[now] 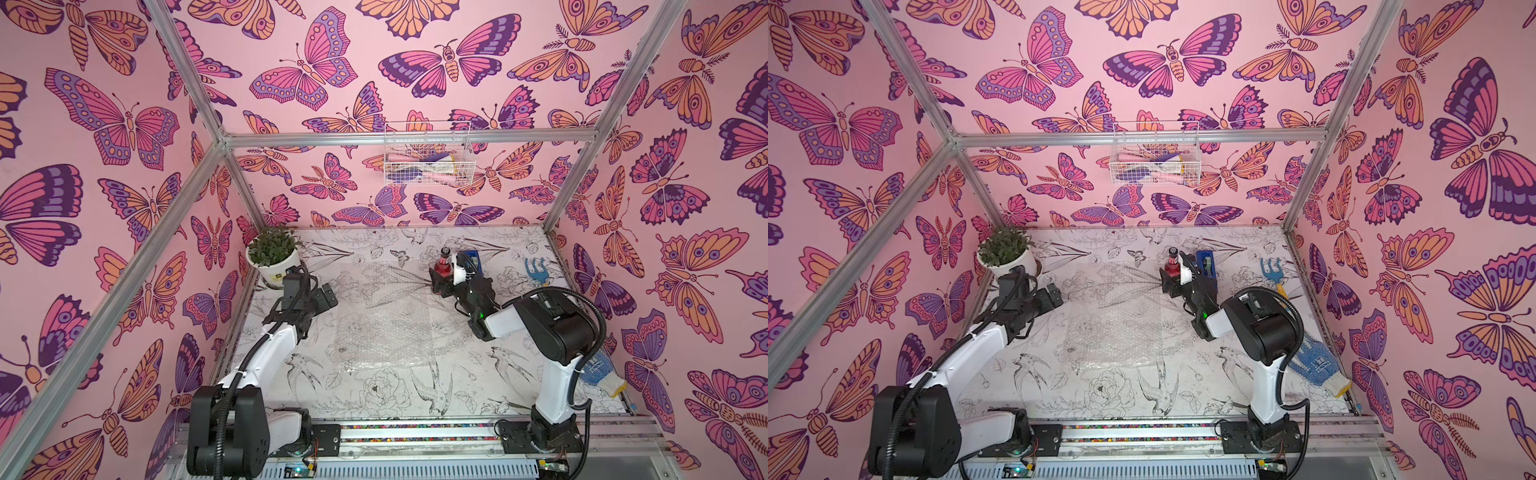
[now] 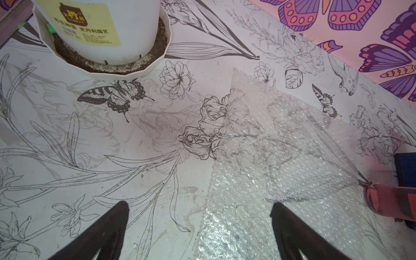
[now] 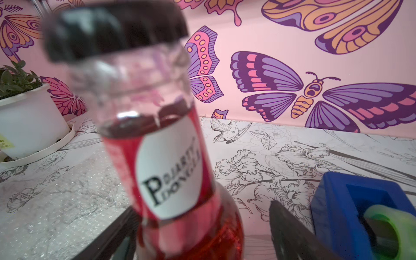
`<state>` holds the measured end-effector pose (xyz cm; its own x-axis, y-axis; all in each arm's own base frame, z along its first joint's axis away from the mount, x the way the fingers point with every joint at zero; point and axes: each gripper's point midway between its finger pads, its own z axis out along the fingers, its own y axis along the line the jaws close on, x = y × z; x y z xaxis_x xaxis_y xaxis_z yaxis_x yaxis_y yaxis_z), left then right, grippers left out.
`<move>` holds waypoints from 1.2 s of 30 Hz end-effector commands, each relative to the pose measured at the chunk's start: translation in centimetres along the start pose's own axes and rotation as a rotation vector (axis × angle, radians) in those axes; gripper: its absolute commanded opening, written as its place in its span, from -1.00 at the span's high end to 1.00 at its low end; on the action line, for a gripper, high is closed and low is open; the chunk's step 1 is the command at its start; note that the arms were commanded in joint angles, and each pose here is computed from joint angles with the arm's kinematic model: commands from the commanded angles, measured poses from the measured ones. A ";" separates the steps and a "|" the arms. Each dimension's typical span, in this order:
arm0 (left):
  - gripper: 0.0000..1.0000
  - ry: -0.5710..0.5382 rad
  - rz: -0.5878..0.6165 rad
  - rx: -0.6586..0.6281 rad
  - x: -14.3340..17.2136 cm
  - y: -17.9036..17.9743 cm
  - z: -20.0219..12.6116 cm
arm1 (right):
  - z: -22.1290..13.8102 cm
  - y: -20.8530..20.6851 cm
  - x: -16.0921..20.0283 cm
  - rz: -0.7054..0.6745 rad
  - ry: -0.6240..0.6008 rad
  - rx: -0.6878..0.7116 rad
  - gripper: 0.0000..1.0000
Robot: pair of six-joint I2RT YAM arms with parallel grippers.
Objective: Wrap wine bottles in bubble wrap
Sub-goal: Pick up the wine bottle from the center of the board, then adjust the bubble wrap at the center of the board.
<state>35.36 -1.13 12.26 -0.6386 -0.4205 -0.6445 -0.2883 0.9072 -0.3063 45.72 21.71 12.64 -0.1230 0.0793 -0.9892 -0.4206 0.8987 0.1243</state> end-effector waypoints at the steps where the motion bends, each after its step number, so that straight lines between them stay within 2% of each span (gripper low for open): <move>1: -0.99 0.035 -0.024 -0.012 1.0 0.3 -0.7 | 0.5 0.4 -1.2 -0.003 -0.057 -0.005 -0.53; 6: -1.00 0.120 -0.085 -0.035 3.6 1.1 -0.6 | -0.1 1.2 -2.4 -0.006 -0.105 -0.051 -0.05; 8: -0.93 0.177 -0.119 -0.056 5.2 1.7 -0.3 | -0.6 1.5 -3.4 -0.007 -0.135 -0.064 0.17; 13: -0.51 0.372 -0.204 -0.066 10.6 2.3 1.7 | -2.3 3.5 -6.2 -0.033 -0.178 -0.169 0.96; 17: -0.18 0.482 -0.218 -0.037 13.4 2.0 2.6 | -3.7 5.4 -7.3 -0.091 -0.115 -0.272 1.00; 21: 0.33 0.538 -0.209 -0.026 15.1 2.0 3.0 | -5.2 7.1 -6.8 -0.163 0.058 -0.360 1.00; 26: 0.86 0.585 -0.210 0.010 16.8 1.0 4.1 | -7.9 8.1 -6.9 -0.253 0.176 -0.429 1.00; 29: 1.00 0.622 -0.195 0.032 17.8 0.0 5.0 | -9.7 9.4 -5.6 -0.317 0.297 -0.519 1.00; 36: 1.00 0.653 -0.189 0.064 18.6 -1.6 6.3 | -13.8 11.8 -2.1 -0.574 0.522 -0.646 1.00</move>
<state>33.86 -11.48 1.38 -0.8624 -0.4547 -0.2224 -0.2697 0.7846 -0.5583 31.10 25.83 16.26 -0.1917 -0.5159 -0.8349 -0.8763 0.4730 -0.0911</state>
